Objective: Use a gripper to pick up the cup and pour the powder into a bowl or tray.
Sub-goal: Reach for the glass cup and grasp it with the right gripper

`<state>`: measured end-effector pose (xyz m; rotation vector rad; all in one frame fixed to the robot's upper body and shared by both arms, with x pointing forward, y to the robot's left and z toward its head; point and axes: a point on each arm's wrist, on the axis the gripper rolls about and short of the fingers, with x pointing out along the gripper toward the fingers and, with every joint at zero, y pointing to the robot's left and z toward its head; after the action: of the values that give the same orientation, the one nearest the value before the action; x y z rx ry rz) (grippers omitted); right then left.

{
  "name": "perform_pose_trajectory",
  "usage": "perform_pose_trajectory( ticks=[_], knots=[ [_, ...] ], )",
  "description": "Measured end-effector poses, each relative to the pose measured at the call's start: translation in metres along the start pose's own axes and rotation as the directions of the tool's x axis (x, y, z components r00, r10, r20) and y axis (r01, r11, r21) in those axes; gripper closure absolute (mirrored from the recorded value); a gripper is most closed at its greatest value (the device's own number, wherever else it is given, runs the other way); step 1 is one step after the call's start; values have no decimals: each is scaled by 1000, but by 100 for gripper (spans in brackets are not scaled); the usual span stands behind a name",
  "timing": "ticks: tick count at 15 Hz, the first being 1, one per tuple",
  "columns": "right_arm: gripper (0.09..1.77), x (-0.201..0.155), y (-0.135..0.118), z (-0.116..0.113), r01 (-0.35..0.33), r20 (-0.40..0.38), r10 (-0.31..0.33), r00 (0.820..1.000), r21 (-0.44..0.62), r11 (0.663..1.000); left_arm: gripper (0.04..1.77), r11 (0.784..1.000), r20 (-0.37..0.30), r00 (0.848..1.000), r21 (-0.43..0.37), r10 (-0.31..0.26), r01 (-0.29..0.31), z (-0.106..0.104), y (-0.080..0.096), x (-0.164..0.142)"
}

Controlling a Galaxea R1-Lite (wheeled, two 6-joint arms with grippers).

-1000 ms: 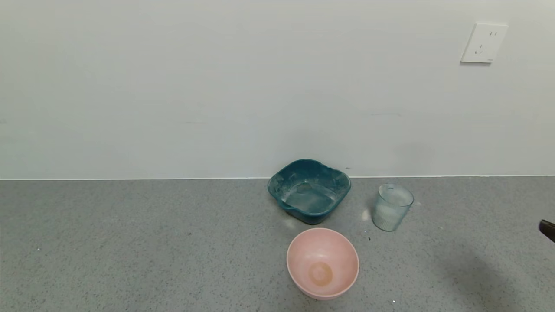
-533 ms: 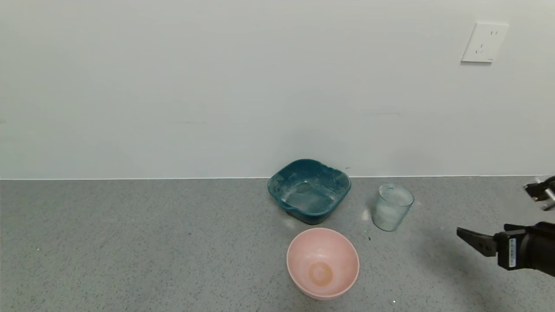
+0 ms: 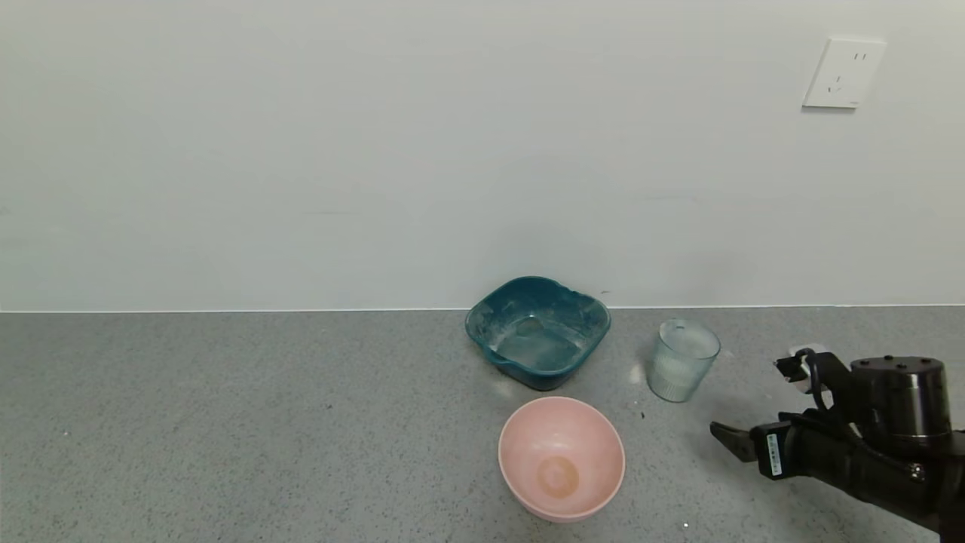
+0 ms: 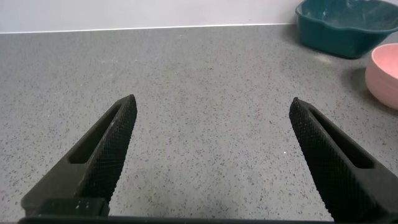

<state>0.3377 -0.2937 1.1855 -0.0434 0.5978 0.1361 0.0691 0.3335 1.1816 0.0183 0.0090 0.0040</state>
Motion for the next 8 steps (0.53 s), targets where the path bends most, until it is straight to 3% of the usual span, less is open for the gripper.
perform_pose_trajectory(
  ticks=[3, 8],
  knots=[
    [15, 22, 8, -2, 17, 20, -17, 1000, 6, 1000, 5, 1000, 0, 1000, 0, 0, 0, 0, 0, 0],
    [15, 52, 21, -3, 71, 130, -70, 989, 3, 998, 5, 1000, 0, 1000, 0, 0, 0, 0, 0, 0]
  ],
)
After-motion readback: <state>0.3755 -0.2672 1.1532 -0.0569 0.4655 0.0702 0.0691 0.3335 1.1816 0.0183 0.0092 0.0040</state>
